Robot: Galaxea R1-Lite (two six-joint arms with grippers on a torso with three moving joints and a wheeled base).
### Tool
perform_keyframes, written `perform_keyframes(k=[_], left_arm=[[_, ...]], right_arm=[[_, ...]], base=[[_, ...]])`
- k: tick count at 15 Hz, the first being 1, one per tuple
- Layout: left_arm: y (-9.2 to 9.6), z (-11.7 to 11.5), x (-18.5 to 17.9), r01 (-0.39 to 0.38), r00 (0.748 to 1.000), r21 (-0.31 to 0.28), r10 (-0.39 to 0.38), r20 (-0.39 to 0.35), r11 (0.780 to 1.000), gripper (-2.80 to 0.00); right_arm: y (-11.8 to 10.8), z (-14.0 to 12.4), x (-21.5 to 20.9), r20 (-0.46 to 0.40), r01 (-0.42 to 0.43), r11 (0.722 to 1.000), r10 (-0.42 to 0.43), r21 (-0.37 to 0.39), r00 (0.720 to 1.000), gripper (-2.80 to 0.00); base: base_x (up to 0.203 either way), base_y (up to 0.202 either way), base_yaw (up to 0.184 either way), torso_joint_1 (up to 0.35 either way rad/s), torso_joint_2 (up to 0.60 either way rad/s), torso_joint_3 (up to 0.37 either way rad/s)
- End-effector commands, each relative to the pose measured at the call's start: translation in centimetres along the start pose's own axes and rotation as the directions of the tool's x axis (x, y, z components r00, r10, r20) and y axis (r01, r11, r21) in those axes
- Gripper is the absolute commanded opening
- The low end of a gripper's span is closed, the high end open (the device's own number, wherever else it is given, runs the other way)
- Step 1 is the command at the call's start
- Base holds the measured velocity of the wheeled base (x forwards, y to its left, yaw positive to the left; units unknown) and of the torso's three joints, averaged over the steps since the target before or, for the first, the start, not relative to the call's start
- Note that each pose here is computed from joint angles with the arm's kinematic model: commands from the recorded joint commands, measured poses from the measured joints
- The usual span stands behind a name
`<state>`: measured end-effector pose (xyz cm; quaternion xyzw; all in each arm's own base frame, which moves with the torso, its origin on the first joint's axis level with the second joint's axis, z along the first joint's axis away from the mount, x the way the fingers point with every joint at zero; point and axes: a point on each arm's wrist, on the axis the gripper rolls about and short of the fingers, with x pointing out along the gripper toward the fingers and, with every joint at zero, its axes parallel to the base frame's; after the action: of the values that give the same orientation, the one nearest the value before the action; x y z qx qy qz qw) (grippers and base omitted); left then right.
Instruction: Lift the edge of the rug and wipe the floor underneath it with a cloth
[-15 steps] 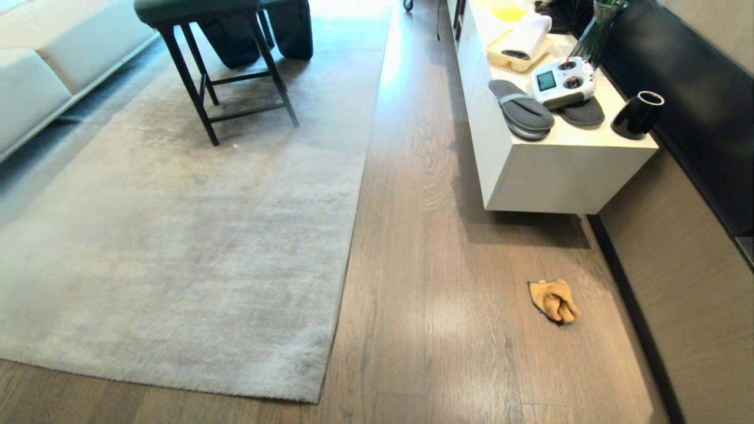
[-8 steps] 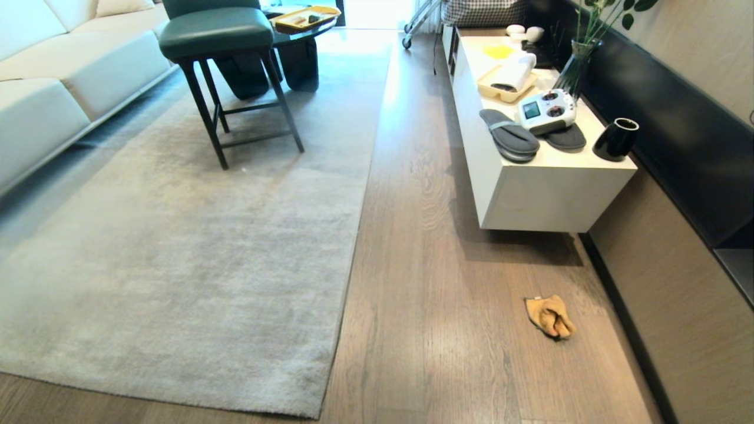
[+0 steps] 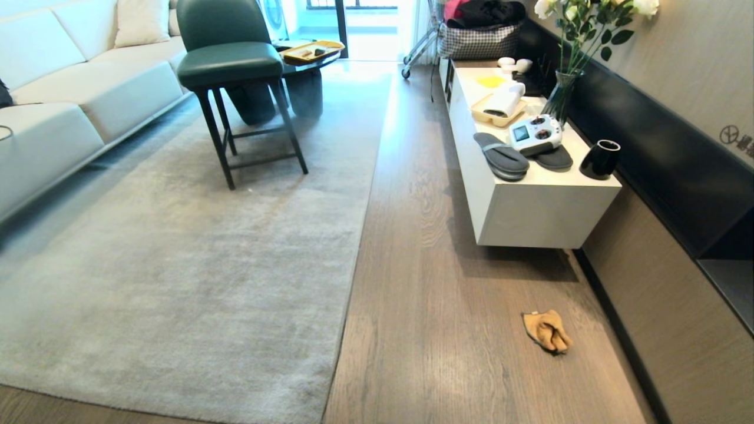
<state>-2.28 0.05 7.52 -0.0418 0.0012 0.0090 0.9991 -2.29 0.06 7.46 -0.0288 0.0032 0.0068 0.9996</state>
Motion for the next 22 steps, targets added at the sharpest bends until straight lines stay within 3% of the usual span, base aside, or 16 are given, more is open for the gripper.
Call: perform_keyframes(k=[1,22], left_arm=[[0.0,0.0,0.0,-0.001,1.0,-0.001,0.001,0.0,1.0,-2.8],[0.0,0.0,0.0,-0.001,1.0,-0.002,0.001,0.0,1.0,-2.8]], right_arm=[[0.01,0.01,0.01,-0.001,-0.002,1.0,0.002,-0.001,1.0,-2.8],[0.0,0.02,0.01,0.001,0.0,1.0,0.0,0.002,1.0,-2.8]], base=[[0.0,0.0,0.0,0.0,0.0,0.0],[0.0,0.0,0.0,0.0,0.0,0.0]])
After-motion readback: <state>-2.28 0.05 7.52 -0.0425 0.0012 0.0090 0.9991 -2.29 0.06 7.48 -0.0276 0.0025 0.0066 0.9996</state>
